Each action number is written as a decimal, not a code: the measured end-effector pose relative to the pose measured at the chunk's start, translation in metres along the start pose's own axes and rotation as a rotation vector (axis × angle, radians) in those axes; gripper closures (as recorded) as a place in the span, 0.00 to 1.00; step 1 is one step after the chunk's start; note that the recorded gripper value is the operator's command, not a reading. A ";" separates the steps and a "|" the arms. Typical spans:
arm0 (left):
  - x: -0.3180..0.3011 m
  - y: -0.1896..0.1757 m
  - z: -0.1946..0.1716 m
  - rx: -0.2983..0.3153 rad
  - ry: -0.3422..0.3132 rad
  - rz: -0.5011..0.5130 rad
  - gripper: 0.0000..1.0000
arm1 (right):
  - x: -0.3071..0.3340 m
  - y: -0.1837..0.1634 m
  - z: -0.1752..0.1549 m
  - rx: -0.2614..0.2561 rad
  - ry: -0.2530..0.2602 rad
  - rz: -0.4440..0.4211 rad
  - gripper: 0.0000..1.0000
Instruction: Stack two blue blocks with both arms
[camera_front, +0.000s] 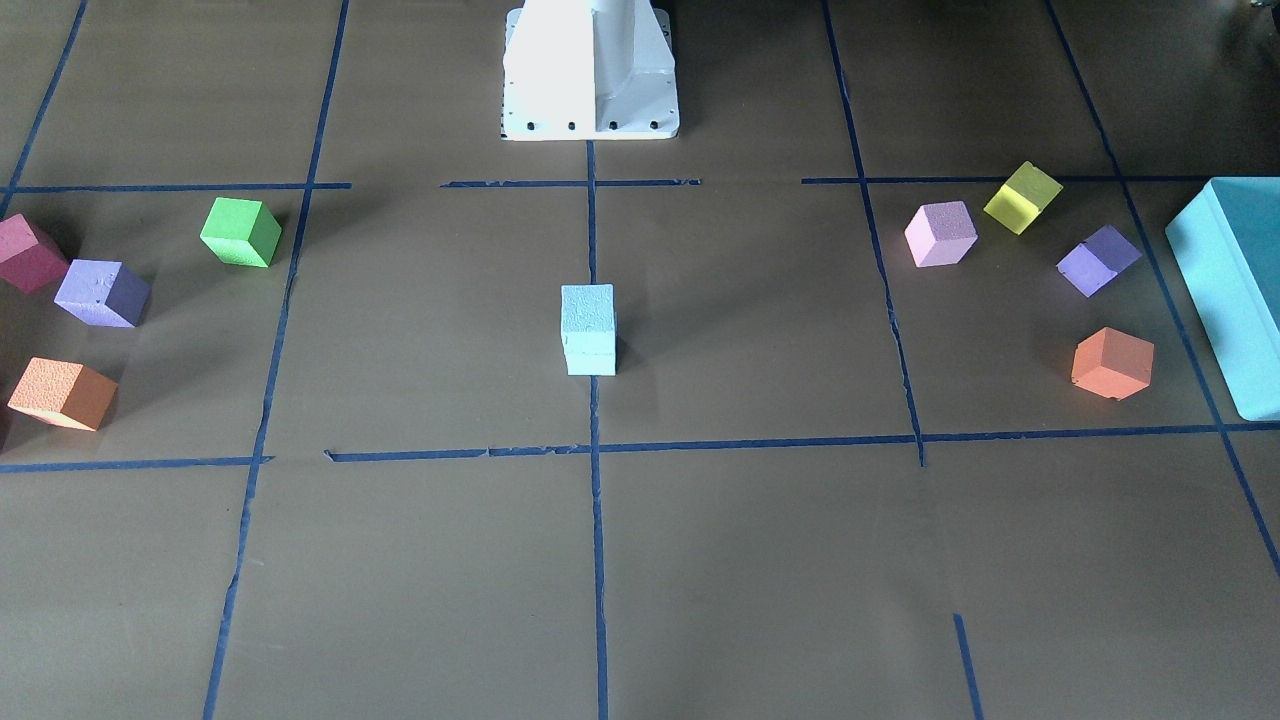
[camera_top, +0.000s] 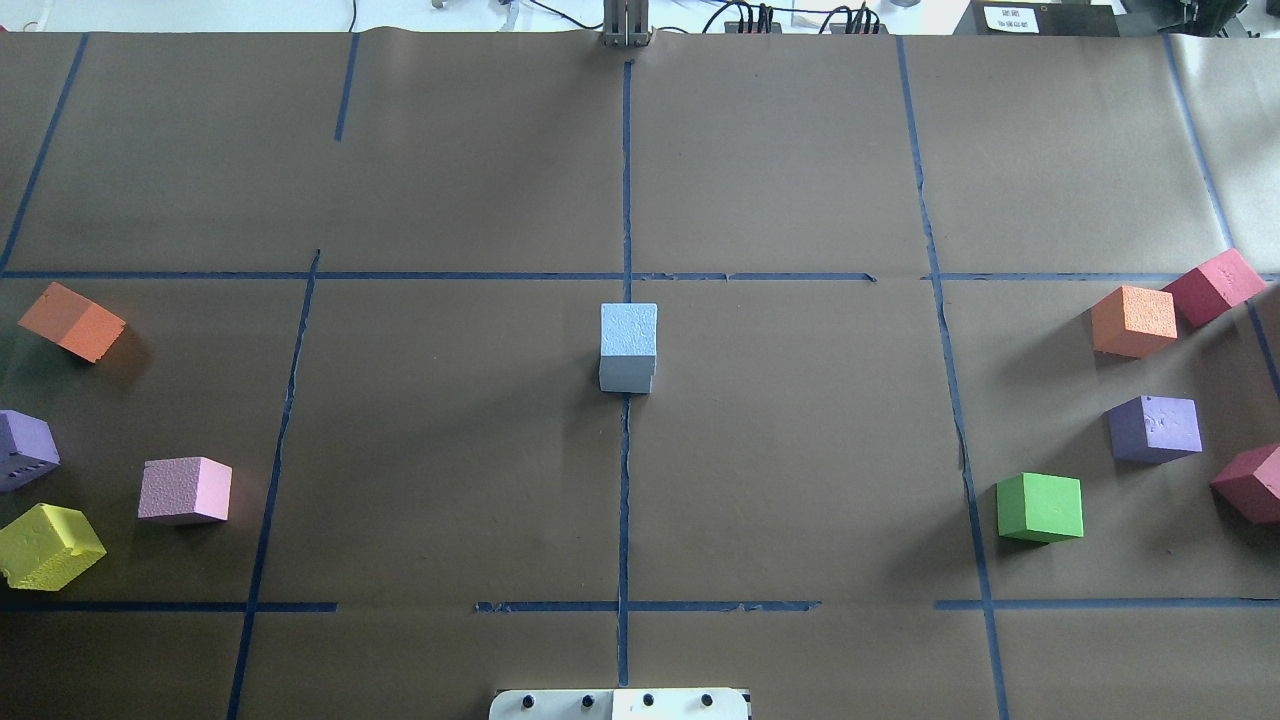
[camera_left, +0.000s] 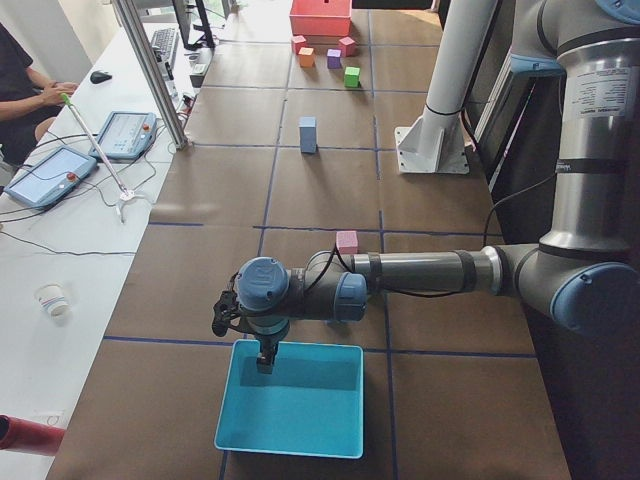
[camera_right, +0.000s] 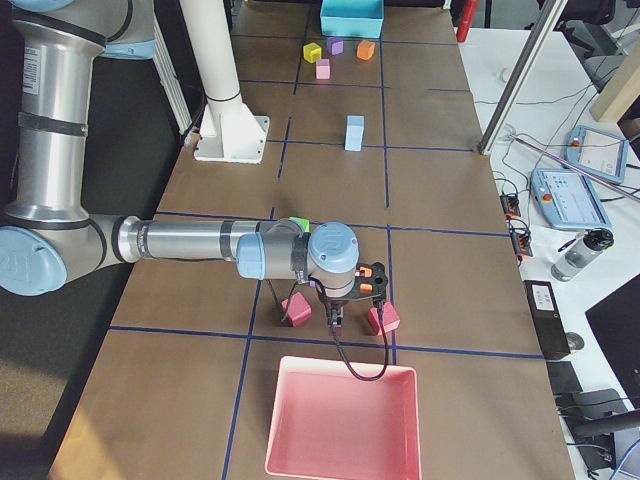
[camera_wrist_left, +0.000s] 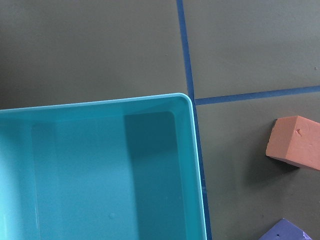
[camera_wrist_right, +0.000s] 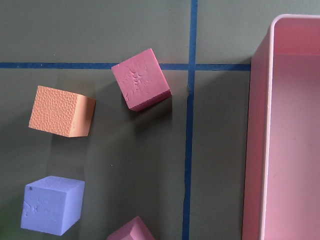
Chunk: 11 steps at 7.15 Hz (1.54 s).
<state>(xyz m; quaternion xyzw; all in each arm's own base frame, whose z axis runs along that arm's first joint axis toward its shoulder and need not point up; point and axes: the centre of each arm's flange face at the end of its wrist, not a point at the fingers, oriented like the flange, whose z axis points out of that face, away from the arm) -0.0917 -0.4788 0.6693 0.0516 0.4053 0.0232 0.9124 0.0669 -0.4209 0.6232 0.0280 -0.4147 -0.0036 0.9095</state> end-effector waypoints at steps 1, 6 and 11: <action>-0.002 0.002 0.001 -0.001 -0.002 -0.007 0.00 | 0.000 0.000 0.000 0.000 0.000 -0.001 0.00; -0.004 0.005 0.002 -0.006 -0.010 -0.016 0.00 | 0.000 -0.001 0.000 0.001 0.003 -0.003 0.00; -0.004 0.005 0.002 -0.006 -0.011 -0.016 0.00 | 0.000 -0.001 0.000 0.001 0.003 -0.004 0.00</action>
